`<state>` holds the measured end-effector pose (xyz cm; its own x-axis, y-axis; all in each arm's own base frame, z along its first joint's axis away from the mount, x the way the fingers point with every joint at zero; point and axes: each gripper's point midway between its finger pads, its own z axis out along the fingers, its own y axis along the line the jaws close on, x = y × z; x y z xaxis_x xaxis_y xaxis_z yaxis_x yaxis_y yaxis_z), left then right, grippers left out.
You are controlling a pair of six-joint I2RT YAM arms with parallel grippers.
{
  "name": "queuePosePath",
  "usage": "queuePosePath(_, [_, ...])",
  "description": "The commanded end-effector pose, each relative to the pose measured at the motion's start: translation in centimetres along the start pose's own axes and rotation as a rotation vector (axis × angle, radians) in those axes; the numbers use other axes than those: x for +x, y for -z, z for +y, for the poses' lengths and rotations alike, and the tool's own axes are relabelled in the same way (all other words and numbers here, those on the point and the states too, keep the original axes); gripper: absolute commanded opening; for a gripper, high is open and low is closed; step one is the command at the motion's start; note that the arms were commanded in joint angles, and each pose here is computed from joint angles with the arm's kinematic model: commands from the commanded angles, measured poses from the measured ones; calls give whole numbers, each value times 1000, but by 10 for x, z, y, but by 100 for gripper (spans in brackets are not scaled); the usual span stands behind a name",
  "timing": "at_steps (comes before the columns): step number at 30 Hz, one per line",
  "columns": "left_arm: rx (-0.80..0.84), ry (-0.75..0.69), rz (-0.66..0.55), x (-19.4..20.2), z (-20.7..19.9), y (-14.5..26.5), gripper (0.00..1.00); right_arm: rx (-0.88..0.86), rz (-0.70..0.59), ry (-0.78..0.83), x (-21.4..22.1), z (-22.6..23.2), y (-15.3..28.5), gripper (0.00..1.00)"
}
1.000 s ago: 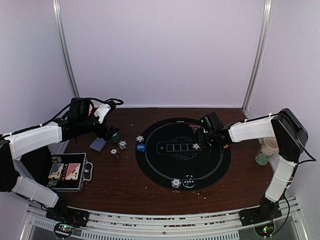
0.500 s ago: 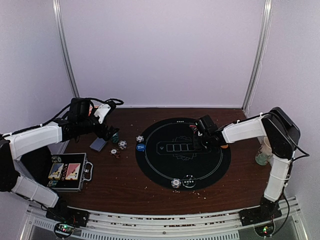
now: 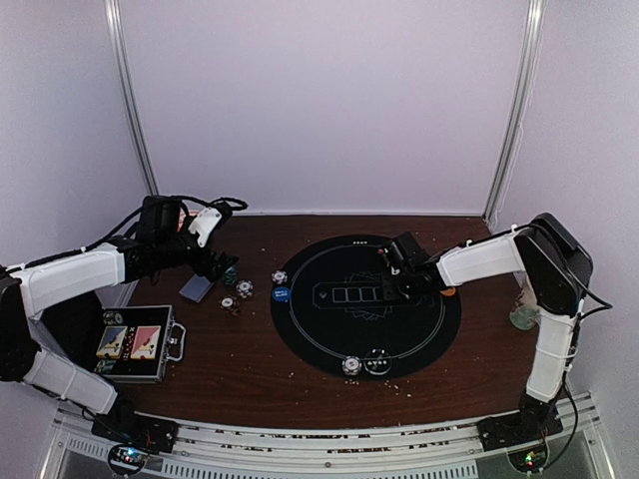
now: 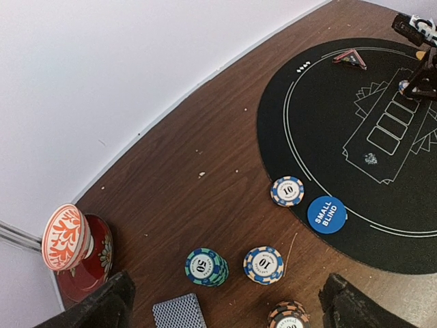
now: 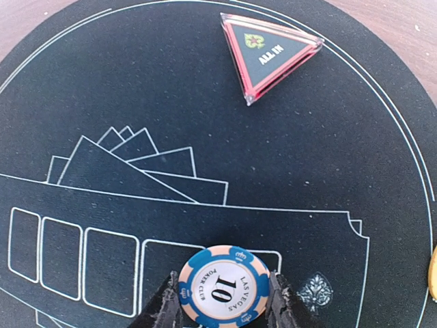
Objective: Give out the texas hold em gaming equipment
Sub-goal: Place the poker chips pile in the community card area, then pick up the pile of poker chips from the community card area.
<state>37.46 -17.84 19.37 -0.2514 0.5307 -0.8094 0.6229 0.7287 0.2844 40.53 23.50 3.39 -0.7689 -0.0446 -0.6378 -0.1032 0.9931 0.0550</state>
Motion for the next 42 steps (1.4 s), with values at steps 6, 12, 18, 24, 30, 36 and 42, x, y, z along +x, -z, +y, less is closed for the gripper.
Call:
queuePosePath(6, [-10,10,-33,-4,5,-3,98,55,4,38,2,-1,-2,39])
queuePosePath(12, [-9,11,-31,-4,4,-4,98,68,28,57,8,0,-9,47])
queuePosePath(18, [-12,11,-34,-4,5,-3,98,103,30,57,9,-6,-9,51])
queuePosePath(24, [-16,11,-36,-5,6,-3,98,125,2,43,2,-11,-2,53])
queuePosePath(30, [-16,11,-36,-5,6,-3,98,121,-40,24,-8,-12,9,55])
queuePosePath(36, [-17,11,-36,-5,6,-2,98,121,-24,28,-3,-12,4,59])
queuePosePath(42, [-19,11,-39,-6,6,-1,98,85,27,29,10,-6,-10,60])
